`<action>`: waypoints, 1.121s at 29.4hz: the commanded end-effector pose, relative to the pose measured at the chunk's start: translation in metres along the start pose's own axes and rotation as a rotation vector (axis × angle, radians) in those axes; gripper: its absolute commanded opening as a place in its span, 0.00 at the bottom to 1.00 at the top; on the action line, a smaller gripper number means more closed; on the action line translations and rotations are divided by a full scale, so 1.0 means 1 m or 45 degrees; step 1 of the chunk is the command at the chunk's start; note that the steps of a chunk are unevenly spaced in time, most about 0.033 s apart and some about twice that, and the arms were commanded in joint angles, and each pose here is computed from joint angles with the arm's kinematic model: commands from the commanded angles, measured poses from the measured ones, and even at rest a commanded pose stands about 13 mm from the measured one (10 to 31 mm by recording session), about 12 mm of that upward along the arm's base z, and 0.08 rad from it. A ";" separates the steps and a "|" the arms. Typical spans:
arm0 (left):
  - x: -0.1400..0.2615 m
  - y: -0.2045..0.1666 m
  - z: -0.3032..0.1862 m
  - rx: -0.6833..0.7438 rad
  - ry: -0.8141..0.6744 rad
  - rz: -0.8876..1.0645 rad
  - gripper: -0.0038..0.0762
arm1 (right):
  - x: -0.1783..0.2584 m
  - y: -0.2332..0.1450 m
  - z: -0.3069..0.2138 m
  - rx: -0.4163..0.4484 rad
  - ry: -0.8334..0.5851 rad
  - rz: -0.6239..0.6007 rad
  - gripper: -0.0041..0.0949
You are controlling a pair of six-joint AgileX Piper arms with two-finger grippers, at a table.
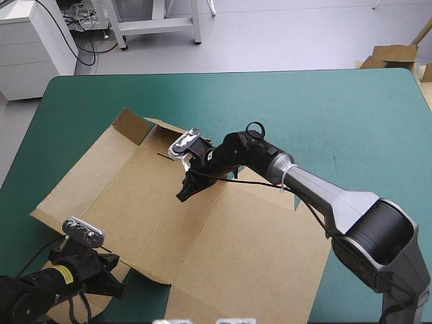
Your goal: Fold the box
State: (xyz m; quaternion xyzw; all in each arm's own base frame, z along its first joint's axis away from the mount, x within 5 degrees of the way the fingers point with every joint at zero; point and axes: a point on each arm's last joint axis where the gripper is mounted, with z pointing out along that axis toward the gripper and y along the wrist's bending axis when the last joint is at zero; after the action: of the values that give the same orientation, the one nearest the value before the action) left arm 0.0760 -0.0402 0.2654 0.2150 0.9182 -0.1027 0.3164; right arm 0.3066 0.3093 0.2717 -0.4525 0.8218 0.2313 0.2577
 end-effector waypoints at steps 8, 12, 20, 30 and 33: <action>-0.010 -0.001 -0.005 0.006 -0.089 -0.013 0.04 | -0.015 0.003 -0.028 0.055 -0.077 -0.025 0.02; -0.010 -0.001 -0.005 0.006 -0.089 -0.013 0.04 | -0.020 -0.001 -0.038 0.130 -0.030 -0.062 0.02; -0.010 -0.001 -0.005 0.006 -0.089 -0.013 0.04 | -0.048 -0.026 -0.100 0.214 -0.069 -0.024 0.02; -0.010 -0.001 -0.005 0.006 -0.089 -0.013 0.04 | -0.055 -0.071 -0.195 0.397 -0.219 0.103 0.02; -0.010 -0.001 -0.005 0.006 -0.089 -0.013 0.04 | -0.053 -0.071 -0.215 0.434 -0.261 0.114 0.02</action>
State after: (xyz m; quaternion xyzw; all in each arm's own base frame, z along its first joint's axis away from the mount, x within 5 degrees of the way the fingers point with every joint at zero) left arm 0.0760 -0.0402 0.2654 0.2150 0.9182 -0.1027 0.3164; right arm 0.3672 0.1953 0.4091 -0.3564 0.8635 0.1380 0.3290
